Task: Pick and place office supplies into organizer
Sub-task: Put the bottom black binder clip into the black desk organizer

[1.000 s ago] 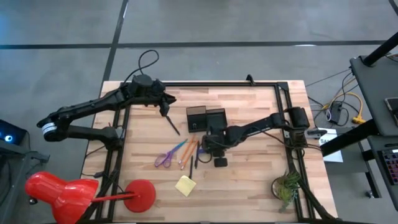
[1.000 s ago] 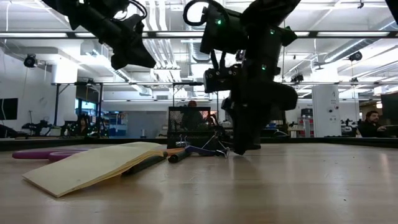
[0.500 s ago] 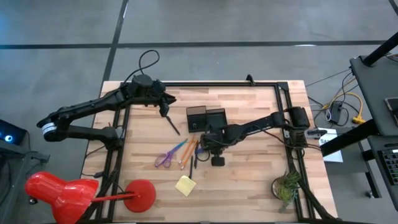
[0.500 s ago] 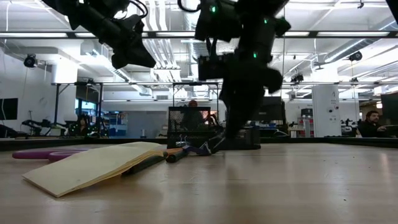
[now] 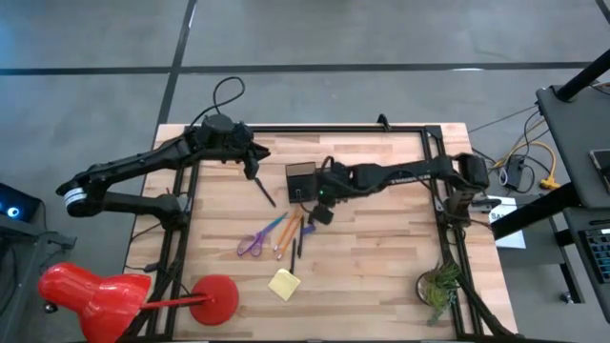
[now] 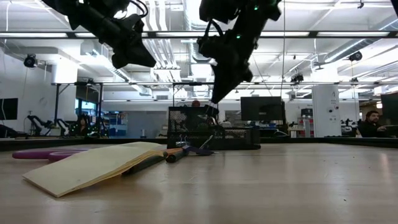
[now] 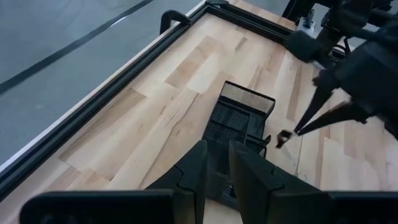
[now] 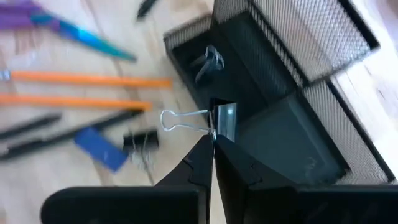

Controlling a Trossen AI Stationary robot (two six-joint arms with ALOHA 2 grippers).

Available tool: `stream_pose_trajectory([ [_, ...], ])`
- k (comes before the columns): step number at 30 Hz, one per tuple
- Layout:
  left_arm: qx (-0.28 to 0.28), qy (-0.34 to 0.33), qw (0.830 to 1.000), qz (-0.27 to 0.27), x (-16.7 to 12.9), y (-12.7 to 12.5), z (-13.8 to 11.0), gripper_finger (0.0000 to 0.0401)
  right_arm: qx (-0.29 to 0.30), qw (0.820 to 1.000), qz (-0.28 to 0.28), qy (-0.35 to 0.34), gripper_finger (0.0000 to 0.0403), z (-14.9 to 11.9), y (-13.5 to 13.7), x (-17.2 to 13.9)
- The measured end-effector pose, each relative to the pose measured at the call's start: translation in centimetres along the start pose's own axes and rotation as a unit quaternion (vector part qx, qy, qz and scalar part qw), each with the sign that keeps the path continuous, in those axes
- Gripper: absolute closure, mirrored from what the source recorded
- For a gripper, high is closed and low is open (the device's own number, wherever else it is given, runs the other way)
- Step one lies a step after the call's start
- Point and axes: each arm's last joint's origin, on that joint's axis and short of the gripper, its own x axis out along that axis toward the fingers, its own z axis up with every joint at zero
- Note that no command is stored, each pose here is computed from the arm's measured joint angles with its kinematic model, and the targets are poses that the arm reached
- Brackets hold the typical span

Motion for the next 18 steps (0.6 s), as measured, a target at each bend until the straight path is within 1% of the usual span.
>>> stream_pose_trajectory([
  [4, 0.0, 0.0, 1.0, 0.0, 0.0, 0.0, 0.0, 0.0349, 0.021, 1.0, 0.016, -0.011, 0.0395, 0.9, -1.1, 1.6],
  [12, 0.0, 0.0, 1.0, 0.0, 0.0, 0.0, 0.0, 0.0349, 0.057, 0.998, 0.011, -0.007, 0.0395, 1.1, -1.9, 3.7],
  [15, 0.006, 0.0, 1.0, 0.001, 0.0, 0.0, 0.0, 0.0349, 0.079, 0.996, 0.016, -0.025, 0.0395, 1.5, -1.8, 4.1],
  [18, 0.012, 0.001, 1.0, 0.001, 0.1, 0.0, 0.0, 0.0349, 0.125, 0.99, 0.02, -0.057, 0.0394, 2.1, -1.8, 4.3],
])
